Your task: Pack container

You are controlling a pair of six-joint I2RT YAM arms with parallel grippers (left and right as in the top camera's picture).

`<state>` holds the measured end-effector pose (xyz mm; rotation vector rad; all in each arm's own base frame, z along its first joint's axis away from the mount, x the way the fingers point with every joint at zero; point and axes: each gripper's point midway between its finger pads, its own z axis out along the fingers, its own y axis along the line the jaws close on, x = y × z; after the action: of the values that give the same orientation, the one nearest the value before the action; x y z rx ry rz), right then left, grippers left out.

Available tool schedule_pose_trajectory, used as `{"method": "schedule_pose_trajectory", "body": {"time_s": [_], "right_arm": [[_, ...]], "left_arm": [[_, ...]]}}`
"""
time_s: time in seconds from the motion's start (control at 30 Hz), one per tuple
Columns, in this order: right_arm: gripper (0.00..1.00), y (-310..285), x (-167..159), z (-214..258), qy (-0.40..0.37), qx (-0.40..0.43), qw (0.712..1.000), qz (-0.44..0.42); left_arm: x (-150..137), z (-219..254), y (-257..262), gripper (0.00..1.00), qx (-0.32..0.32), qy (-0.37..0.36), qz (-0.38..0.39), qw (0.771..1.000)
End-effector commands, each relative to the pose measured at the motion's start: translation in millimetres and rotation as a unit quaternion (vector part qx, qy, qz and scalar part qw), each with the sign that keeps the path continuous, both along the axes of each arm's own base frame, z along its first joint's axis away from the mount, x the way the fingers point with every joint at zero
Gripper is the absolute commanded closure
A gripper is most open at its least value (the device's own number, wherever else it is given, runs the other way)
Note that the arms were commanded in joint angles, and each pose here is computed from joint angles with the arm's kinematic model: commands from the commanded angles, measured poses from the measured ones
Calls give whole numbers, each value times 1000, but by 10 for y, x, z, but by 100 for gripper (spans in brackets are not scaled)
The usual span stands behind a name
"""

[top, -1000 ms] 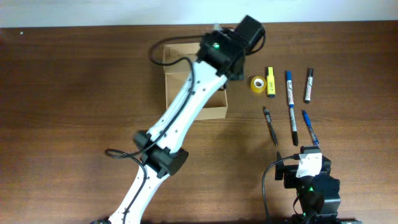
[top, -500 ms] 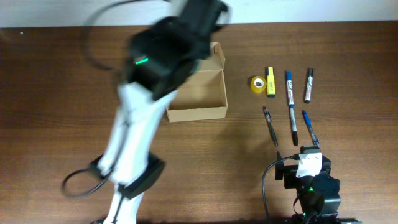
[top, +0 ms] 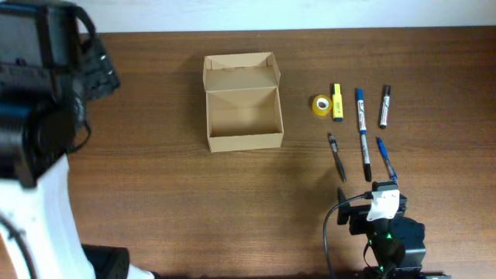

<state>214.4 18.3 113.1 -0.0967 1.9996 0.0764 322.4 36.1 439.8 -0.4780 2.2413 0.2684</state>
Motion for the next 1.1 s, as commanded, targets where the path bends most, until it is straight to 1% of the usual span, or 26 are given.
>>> {"method": "schedule_pose_trajectory", "body": {"time_s": [0.0, 0.13, 0.2, 0.23, 0.27, 0.3, 0.4, 0.47, 0.53, 0.57, 0.6, 0.7, 0.83, 0.93, 1.07], "right_arm": [[1, 159, -39, 440, -28, 81, 996, 19], [1, 159, -74, 869, -24, 81, 996, 18], [1, 159, -75, 1056, 4, 81, 997, 16], [1, 159, -70, 1127, 24, 81, 996, 14], [1, 159, -54, 1195, 46, 81, 996, 12], [1, 160, -29, 1262, 68, 81, 994, 11], [1, 169, 131, 1450, 136, 67, 988, 15], [1, 176, 280, 1560, 174, 56, 983, 21], [1, 218, 466, 1672, 204, 63, 977, 28], [1, 300, 555, 1722, 220, 79, 971, 45], [1, 356, 612, 1726, 240, 89, 965, 57], [1, 380, 936, 1742, 258, 87, 960, 65], [1, 379, 1382, 1658, 284, 88, 953, 58], [1, 355, 1653, 1498, 318, 84, 943, 48], [1, 264, 1984, 1223, 366, 53, 929, 19]], "left_arm": [[24, -456, 112, 20, -24, 86, -13, 996], [20, -847, 287, 19, -37, 150, 14, 988], [37, -1040, 362, 13, -40, 175, 26, 983], [53, -1116, 393, 13, -41, 183, 30, 982], [76, -1207, 420, 7, -43, 190, 34, 980], [99, -1292, 428, 7, -45, 198, 33, 979], [200, -1592, 388, 6, -52, 223, 0, 973], [262, -1813, 326, 2, -63, 237, -25, 969], [295, -2037, 283, 0, -69, 251, -42, 964], [301, -2152, 281, 0, -70, 259, -44, 962], [293, -2258, 281, 0, -71, 266, -44, 960], [231, -2526, 273, 0, -75, 291, -43, 953], [37, -2816, 253, 0, -82, 336, -41, 938], [-62, -2939, 242, 0, -85, 356, -40, 930], [-97, -2981, 238, 0, -86, 363, -39, 927]]}}
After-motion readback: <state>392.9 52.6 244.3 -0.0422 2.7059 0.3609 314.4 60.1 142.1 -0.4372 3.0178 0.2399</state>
